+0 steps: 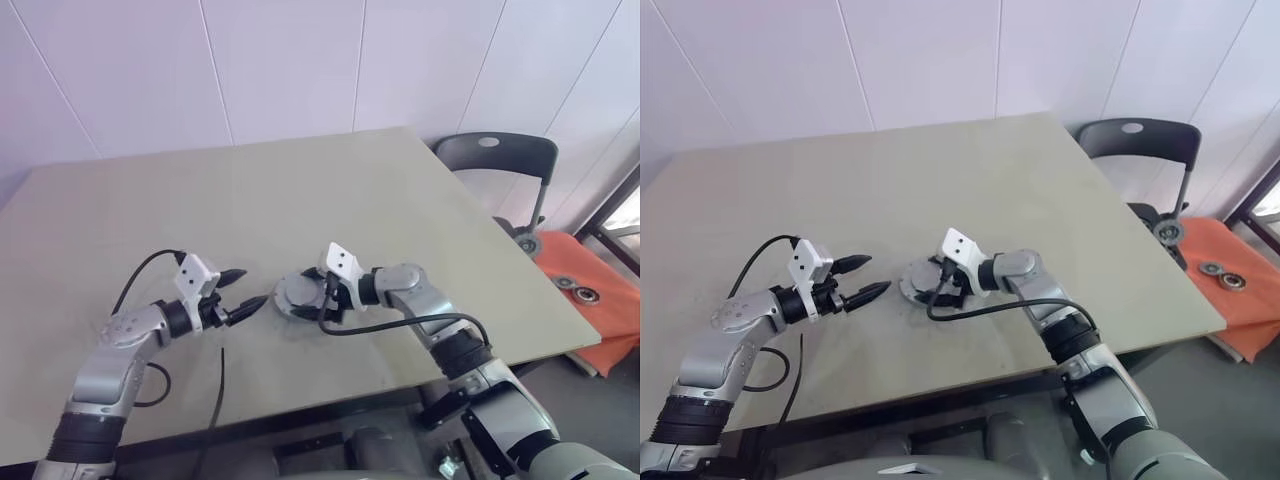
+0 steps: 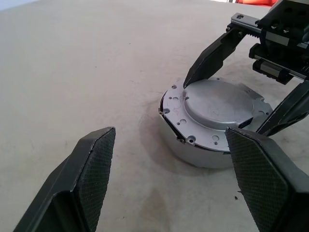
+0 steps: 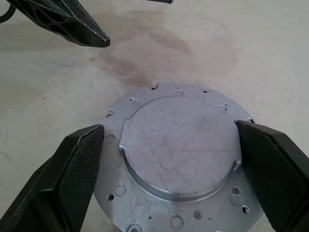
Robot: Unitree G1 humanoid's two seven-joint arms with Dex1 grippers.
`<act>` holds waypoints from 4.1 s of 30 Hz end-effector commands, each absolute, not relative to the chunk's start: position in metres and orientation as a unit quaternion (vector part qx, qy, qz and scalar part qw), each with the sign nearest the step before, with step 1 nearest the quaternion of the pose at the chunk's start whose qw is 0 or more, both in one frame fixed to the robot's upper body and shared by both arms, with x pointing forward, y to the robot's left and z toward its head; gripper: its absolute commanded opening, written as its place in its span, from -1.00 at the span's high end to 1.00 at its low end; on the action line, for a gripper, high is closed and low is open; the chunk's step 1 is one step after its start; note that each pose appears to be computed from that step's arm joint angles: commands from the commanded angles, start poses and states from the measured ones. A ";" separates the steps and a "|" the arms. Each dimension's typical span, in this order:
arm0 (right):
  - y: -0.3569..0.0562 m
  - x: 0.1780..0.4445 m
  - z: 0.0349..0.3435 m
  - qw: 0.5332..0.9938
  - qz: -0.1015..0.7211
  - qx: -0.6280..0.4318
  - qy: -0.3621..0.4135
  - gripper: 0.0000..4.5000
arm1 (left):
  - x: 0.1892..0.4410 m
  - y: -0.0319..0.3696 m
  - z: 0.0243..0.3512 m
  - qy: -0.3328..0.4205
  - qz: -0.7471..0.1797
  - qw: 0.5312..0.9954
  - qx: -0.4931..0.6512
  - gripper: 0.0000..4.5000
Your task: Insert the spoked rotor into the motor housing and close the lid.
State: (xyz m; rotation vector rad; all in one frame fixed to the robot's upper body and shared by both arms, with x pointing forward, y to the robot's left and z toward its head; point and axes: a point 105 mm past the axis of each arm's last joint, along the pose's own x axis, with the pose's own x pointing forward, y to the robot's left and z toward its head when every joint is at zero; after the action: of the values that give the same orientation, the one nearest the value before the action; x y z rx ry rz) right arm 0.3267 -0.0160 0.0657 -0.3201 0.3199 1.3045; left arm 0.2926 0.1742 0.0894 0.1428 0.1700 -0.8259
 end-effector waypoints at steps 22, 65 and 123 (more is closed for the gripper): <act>-0.006 0.343 0.068 0.790 0.581 -0.113 0.162 -0.42 | 0.294 0.174 0.103 0.054 -0.399 0.912 0.079 -0.72; 0.020 0.330 0.065 0.772 0.606 -0.123 0.150 -0.42 | 0.293 0.172 0.105 0.051 -0.399 0.912 0.079 -0.72; 0.016 0.323 0.007 0.747 0.603 -0.171 0.223 -0.42 | 0.304 0.170 0.096 0.074 -0.374 0.923 0.060 0.11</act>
State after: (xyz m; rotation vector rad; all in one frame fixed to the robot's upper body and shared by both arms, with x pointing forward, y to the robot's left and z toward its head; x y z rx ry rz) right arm 0.3382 0.0259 0.0547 -0.3184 0.2917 1.3268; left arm 0.2998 0.1653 0.0865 0.1012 0.1773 -0.7917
